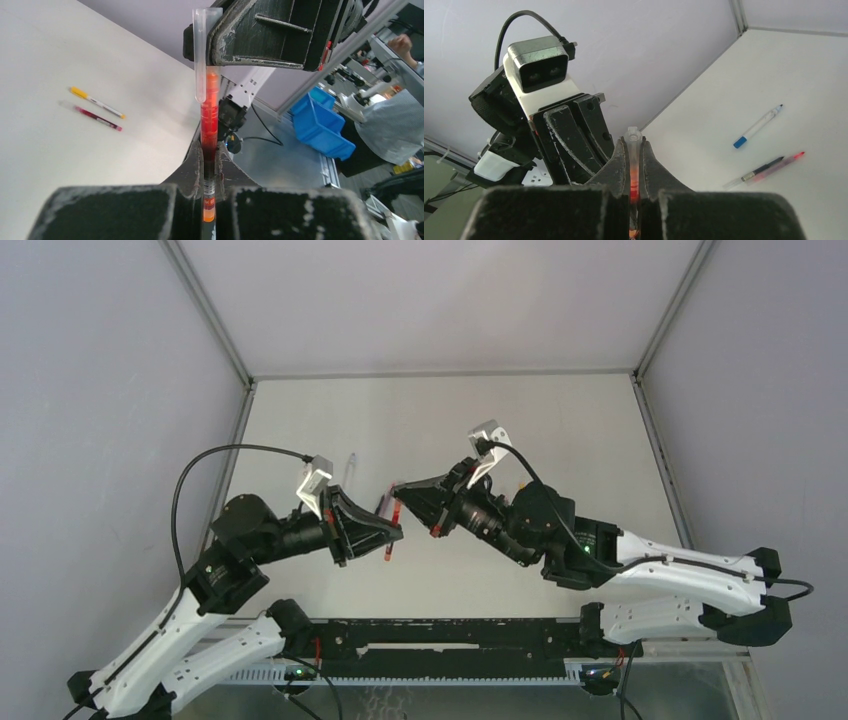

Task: Insert the pens into the pen caps
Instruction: Press the pen cap onto the pen.

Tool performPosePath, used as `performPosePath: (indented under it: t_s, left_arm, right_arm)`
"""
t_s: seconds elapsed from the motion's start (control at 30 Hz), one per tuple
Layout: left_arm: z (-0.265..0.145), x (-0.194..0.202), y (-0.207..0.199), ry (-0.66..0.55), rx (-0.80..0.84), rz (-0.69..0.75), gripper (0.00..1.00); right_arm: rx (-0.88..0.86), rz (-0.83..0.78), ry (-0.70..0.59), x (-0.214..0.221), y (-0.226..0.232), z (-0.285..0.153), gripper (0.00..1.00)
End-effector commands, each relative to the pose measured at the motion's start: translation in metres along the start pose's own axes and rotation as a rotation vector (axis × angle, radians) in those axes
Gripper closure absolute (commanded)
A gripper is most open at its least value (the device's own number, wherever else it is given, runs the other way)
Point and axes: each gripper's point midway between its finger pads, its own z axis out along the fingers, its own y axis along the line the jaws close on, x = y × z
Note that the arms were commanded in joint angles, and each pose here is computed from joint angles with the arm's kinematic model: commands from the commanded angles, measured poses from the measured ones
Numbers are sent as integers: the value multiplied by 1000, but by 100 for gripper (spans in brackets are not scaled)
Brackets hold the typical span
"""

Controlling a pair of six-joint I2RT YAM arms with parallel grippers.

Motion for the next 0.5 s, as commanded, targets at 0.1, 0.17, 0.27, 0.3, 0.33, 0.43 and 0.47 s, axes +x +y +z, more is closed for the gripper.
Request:
performPosePath:
  t_s: [0.1,0.17,0.27,0.3,0.33,0.43,0.47]
  left_arm:
    - [0,-48,13,-203,-90,107,100]
    - [1,-43,15,-187,-88,99,100]
    - [4,-37,20,-171,-98,85,100]
    - [5,-34,23,-165,-104,78,100]
    - [6,-32,25,-156,-111,73,100]
    - [8,-24,32,-143,-124,55,100]
    - [9,-23,32,-145,-123,48,100]
  right_arm:
    - [-108,-48,54,-5,3,-3,85]
    - [-140,-51,18,-18,7,-6,77]
    - [-192,-57,-27,-35,17,-16,64]
    - [-209,-58,-42,-41,20,-19,61]
    - [-218,-61,-52,-44,22,-21,58]
    - [-229,-60,-63,-48,24,-26,53]
    - [-227,-55,-62,-48,24,-26,53]
